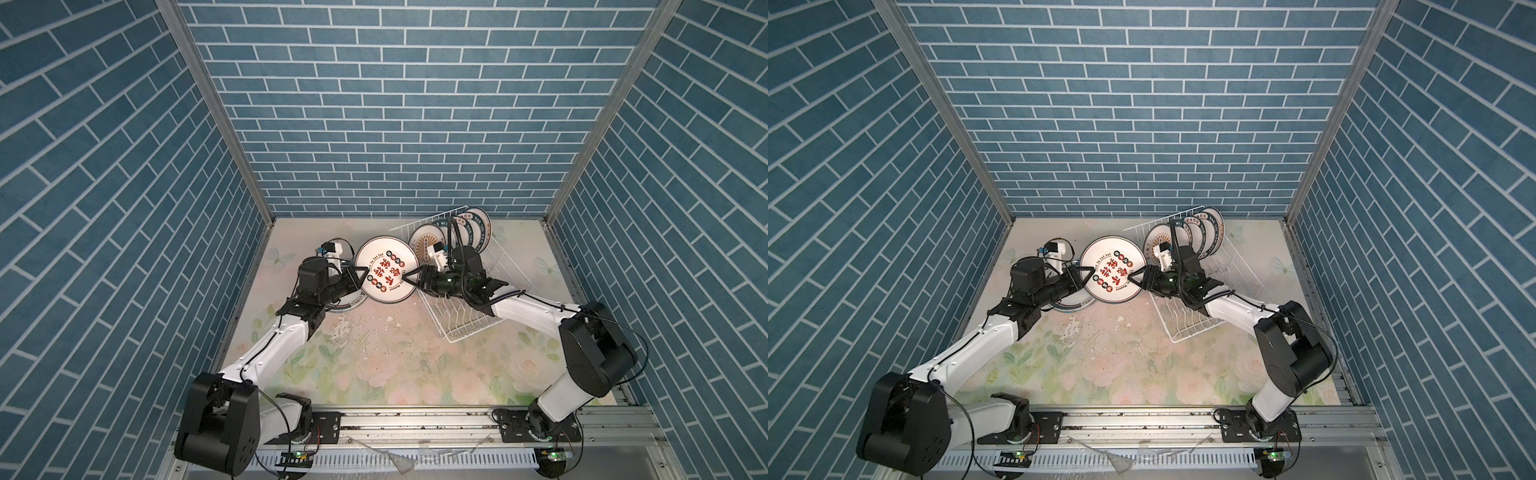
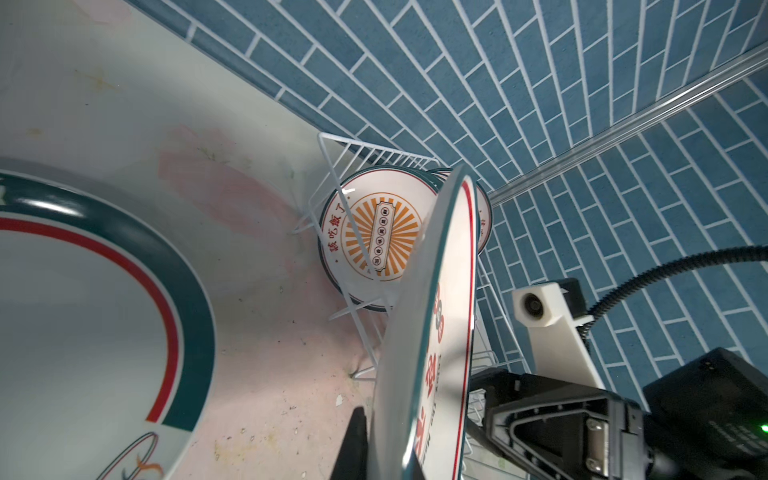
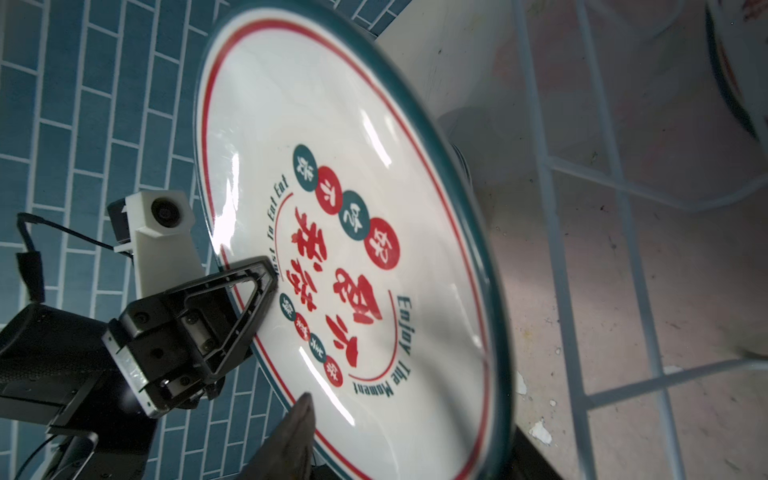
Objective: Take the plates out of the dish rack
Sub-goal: 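Carry the plate with the left gripper onto the stack while the right gripper withdraws, then lower the 'Just To Eat Eat' plate onto the stack and open the left gripper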
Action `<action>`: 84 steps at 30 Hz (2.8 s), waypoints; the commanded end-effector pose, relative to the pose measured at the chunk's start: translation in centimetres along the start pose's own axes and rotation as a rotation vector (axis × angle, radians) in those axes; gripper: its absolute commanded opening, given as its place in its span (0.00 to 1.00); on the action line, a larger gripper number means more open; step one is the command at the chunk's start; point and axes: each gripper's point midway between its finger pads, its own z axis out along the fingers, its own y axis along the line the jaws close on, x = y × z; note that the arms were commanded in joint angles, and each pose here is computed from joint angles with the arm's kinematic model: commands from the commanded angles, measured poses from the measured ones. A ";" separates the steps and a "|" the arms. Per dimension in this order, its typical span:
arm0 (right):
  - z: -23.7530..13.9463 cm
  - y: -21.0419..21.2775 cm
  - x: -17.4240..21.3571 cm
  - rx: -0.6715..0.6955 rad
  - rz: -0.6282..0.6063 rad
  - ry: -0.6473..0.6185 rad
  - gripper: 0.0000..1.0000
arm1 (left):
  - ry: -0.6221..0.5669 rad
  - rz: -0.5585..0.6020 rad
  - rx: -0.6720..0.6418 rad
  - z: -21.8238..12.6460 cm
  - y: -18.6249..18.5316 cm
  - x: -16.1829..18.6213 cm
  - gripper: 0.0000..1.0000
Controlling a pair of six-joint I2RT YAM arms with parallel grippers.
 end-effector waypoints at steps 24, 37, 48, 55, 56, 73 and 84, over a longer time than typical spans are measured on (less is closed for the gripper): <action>-11.7 -1.5 -2.4 0.501 -0.457 -0.211 0.99 | -0.256 -0.092 -0.463 -8.6 11.2 -4.4 0.00; -11.9 -1.3 -1.1 0.452 -0.493 -0.188 0.99 | -0.218 -0.168 -0.522 -7.2 14.4 -4.4 0.00; -11.0 -1.1 -0.2 0.401 -0.498 -0.139 0.99 | -0.194 -0.212 -0.539 -6.9 15.4 -4.0 0.08; -10.9 -1.3 -0.1 0.403 -0.502 -0.133 0.99 | -0.188 -0.218 -0.564 -7.1 15.9 -3.9 0.15; -10.9 -1.2 -0.1 0.401 -0.503 -0.132 0.99 | -0.184 -0.219 -0.566 -7.0 16.0 -3.8 0.15; -10.5 -1.7 0.4 0.395 -0.500 -0.115 0.99 | -0.145 -0.234 -0.584 -6.2 16.9 -3.3 0.33; -10.6 -1.7 0.5 0.394 -0.502 -0.113 0.99 | -0.087 -0.265 -0.607 -5.6 18.0 -2.1 0.41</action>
